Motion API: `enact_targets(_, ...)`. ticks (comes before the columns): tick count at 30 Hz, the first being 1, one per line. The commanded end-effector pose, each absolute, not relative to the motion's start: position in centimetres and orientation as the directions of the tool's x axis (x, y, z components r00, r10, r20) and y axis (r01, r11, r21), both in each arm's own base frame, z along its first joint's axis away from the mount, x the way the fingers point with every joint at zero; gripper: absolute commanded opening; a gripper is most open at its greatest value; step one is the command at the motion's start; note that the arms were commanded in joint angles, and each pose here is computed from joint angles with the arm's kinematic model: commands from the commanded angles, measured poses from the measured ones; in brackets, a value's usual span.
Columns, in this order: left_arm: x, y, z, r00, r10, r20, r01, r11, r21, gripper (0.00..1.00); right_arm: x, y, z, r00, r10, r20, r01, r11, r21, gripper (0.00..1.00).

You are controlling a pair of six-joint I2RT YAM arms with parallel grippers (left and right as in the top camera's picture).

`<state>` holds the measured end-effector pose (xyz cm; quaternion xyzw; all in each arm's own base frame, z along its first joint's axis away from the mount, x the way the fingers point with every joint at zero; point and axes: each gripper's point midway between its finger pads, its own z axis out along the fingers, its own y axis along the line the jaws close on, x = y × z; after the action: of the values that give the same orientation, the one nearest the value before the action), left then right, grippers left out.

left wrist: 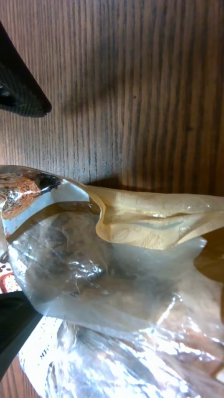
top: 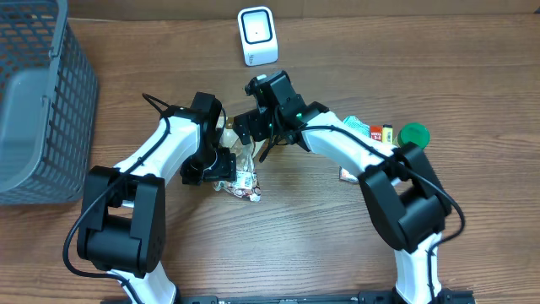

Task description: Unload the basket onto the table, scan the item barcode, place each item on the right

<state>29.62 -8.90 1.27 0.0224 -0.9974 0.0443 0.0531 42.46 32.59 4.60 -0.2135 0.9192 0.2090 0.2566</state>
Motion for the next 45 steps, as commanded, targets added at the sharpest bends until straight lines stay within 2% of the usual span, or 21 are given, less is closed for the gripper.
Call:
enact_targets(1,29.3,-8.2,0.4,-0.991,-0.034,0.130,-0.040,0.998,-0.046,0.75,41.8,32.4,1.5,-0.799,-0.315,-0.513,-0.496,0.827,0.265,0.95)
enact_targets(3,29.2,-8.2,0.4,-0.991,-0.034,0.133,-0.040,0.998,-0.044,0.75,41.2,31.6,0.8,-0.827,-0.310,-0.469,-0.466,0.845,0.262,0.83)
enact_targets(7,29.1,-8.0,0.4,-0.990,-0.034,0.139,-0.039,0.999,-0.035,0.75,40.1,30.0,0.7,-0.880,-0.276,-0.387,-0.394,0.879,0.268,0.75)
enact_targets(16,29.9,-7.6,0.3,-0.994,-0.046,0.102,-0.048,0.999,-0.013,0.77,34.8,26.8,0.9,-0.951,-0.270,-0.153,-0.301,0.922,0.245,0.73)
enact_targets(22,30.9,-6.7,0.2,-0.995,-0.076,0.060,-0.074,0.997,0.028,0.79,31.2,27.9,4.1,-0.957,-0.286,-0.046,-0.280,0.872,0.401,0.75)
enact_targets(25,31.4,-6.8,0.2,-0.996,-0.079,0.040,-0.078,0.997,0.021,0.80,30.9,28.3,5.4,-0.954,-0.293,-0.060,-0.289,0.854,0.432,0.78)
enact_targets(27,31.6,-6.8,0.2,-0.996,-0.079,0.034,-0.078,0.997,0.018,0.80,31.8,27.6,5.6,-0.954,-0.283,-0.100,-0.300,0.874,0.383,0.83)
enact_targets(33,31.9,-6.9,0.2,-0.997,-0.079,0.021,-0.079,0.997,0.014,0.80,34.8,25.9,5.6,-0.947,-0.249,-0.202,-0.298,0.916,0.268,0.87)
enact_targets(37,31.8,-6.8,0.2,-0.997,-0.079,0.025,-0.079,0.997,0.016,0.81,35.2,25.9,4.5,-0.948,-0.249,-0.199,-0.295,0.921,0.255,0.90)
enact_targets(45,31.6,-6.8,0.2,-0.997,-0.076,0.032,-0.076,0.997,0.018,0.80,34.7,25.9,1.6,-0.957,-0.255,-0.136,-0.283,0.924,0.256,0.90)
